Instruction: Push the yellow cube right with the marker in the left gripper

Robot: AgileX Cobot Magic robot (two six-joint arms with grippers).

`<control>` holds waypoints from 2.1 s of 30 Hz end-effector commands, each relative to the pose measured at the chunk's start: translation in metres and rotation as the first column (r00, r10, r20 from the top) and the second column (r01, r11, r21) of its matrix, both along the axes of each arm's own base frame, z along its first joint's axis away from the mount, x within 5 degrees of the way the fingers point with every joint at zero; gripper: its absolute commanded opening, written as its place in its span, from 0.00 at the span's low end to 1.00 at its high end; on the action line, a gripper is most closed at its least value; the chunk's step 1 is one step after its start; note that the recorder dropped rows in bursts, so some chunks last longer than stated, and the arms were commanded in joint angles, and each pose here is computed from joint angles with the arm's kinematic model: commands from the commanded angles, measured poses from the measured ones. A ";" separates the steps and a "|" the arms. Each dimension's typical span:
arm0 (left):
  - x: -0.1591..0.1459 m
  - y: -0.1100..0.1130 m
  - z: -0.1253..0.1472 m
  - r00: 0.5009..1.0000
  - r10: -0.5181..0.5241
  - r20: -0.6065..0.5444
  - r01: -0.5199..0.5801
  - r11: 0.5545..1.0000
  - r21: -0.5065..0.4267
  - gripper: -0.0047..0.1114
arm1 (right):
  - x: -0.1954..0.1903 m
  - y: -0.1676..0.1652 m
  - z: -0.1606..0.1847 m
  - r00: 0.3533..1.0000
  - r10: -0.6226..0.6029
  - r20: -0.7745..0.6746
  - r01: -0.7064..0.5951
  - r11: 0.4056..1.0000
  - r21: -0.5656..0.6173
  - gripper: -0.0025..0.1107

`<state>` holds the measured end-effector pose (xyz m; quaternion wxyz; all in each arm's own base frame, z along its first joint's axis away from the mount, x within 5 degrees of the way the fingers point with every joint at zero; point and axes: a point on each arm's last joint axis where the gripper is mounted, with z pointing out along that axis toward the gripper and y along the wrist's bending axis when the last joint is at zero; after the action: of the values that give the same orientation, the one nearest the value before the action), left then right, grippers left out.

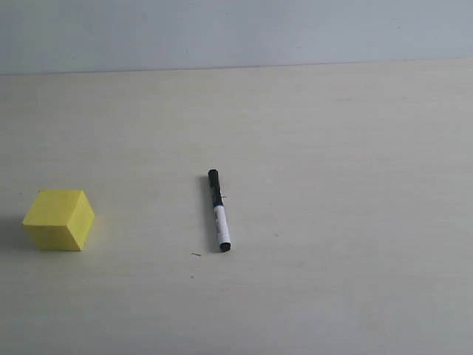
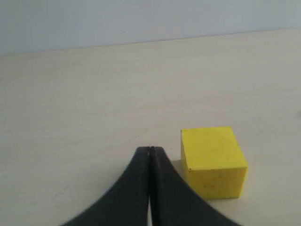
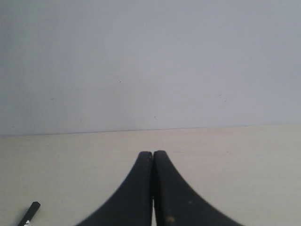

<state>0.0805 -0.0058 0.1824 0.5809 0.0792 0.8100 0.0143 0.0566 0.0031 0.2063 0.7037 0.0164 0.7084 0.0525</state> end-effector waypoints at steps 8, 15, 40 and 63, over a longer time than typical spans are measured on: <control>0.004 -0.007 0.034 0.934 -0.015 0.358 0.084 0.981 -0.177 0.04 | 0.000 0.000 -0.001 1.000 -0.001 0.008 0.001 1.000 0.002 0.02; 0.000 -0.011 0.052 0.867 0.027 0.497 0.209 0.886 -0.413 0.04 | 0.000 0.000 -0.001 1.000 -0.001 0.008 0.001 1.000 0.002 0.02; 0.004 -0.006 0.024 0.974 0.054 0.221 0.031 0.930 -0.365 0.04 | 0.000 0.000 0.000 1.000 -0.001 0.010 0.001 1.000 0.002 0.02; 0.004 -0.006 0.025 0.972 0.052 0.228 0.036 0.931 -0.364 0.04 | 0.000 0.000 0.000 1.000 -0.001 0.010 0.001 1.000 0.002 0.02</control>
<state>0.0846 -0.0116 0.2054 0.6718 -0.0348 0.7297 -0.1228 0.0566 0.0031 0.2063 0.7036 0.0170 0.7084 0.0532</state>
